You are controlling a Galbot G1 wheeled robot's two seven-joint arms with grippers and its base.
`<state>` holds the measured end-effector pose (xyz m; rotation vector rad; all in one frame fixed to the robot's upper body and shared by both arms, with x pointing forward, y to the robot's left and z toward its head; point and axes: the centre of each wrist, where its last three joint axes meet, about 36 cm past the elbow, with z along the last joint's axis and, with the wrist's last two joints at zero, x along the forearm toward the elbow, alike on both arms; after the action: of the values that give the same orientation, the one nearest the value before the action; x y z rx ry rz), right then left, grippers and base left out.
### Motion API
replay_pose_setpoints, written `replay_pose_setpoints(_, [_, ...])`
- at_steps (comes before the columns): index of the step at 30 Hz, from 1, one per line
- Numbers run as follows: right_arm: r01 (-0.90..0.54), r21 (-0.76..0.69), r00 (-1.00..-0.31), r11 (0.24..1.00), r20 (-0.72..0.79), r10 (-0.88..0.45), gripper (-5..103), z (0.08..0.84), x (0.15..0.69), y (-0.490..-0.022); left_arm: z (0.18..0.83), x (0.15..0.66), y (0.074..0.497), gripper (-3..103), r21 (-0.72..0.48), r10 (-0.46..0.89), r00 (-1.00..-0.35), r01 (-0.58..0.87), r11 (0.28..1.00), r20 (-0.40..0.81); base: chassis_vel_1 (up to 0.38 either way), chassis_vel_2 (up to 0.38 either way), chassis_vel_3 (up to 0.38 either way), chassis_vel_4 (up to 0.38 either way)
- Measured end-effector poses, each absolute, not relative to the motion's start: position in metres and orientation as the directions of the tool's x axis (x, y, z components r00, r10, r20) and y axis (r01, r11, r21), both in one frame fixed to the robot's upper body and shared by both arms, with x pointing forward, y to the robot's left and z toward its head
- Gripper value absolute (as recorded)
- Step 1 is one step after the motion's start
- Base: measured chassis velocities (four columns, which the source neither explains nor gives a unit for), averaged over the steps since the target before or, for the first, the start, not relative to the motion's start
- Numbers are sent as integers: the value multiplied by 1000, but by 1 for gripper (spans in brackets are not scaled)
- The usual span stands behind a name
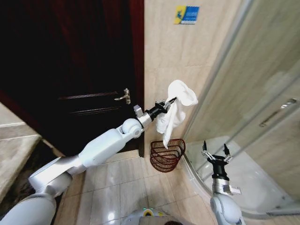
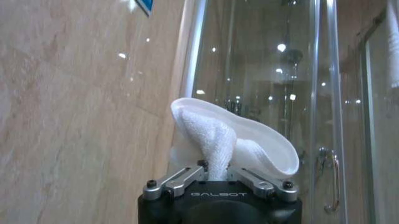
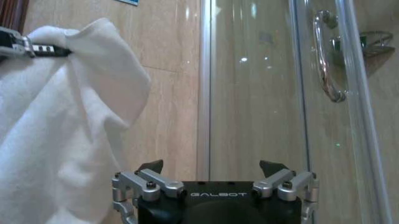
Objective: Discard the used towel into the hamper.
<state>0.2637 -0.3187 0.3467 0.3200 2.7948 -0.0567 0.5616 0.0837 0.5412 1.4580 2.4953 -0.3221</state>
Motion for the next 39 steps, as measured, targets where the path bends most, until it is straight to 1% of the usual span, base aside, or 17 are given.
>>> replay_pose_setpoints(5, [228,0,-921,974,-323,216,100,346,264,-318,529,566,76,2,-73,829,-487,870,487,-276,0,0,0,0])
replay_pose_setpoints(11, [229,3,-921,973,-322,218,100,345,263,-317,495,575,60,2,-83,836,-514,857,508,-191,0,0,0,0])
replay_pose_setpoints(15, [231,6,-920,973,-323,220,100,345,262,-317,474,581,47,2,-79,846,-516,856,510,-133,0,0,0,0])
replay_pose_setpoints(20, [232,11,-919,973,-326,223,100,344,262,-318,445,596,30,2,-55,861,-507,861,505,-39,0,0,0,0])
replay_pose_setpoints(25, [235,14,-918,972,-327,226,100,343,262,-319,431,607,25,2,-35,861,-509,860,509,2,0,0,0,0])
replay_pose_setpoints(29, [239,20,-916,971,-328,233,100,340,260,-320,407,630,20,2,8,846,-530,848,530,61,0,0,0,0])
replay_pose_setpoints(33, [239,22,-916,971,-328,233,100,338,260,-321,400,637,17,2,26,843,-532,847,531,85,0,0,0,0])
replay_pose_setpoints(39, [235,28,-915,972,-331,230,100,337,263,-319,376,645,-7,2,41,851,-513,858,512,116,0,0,0,0])
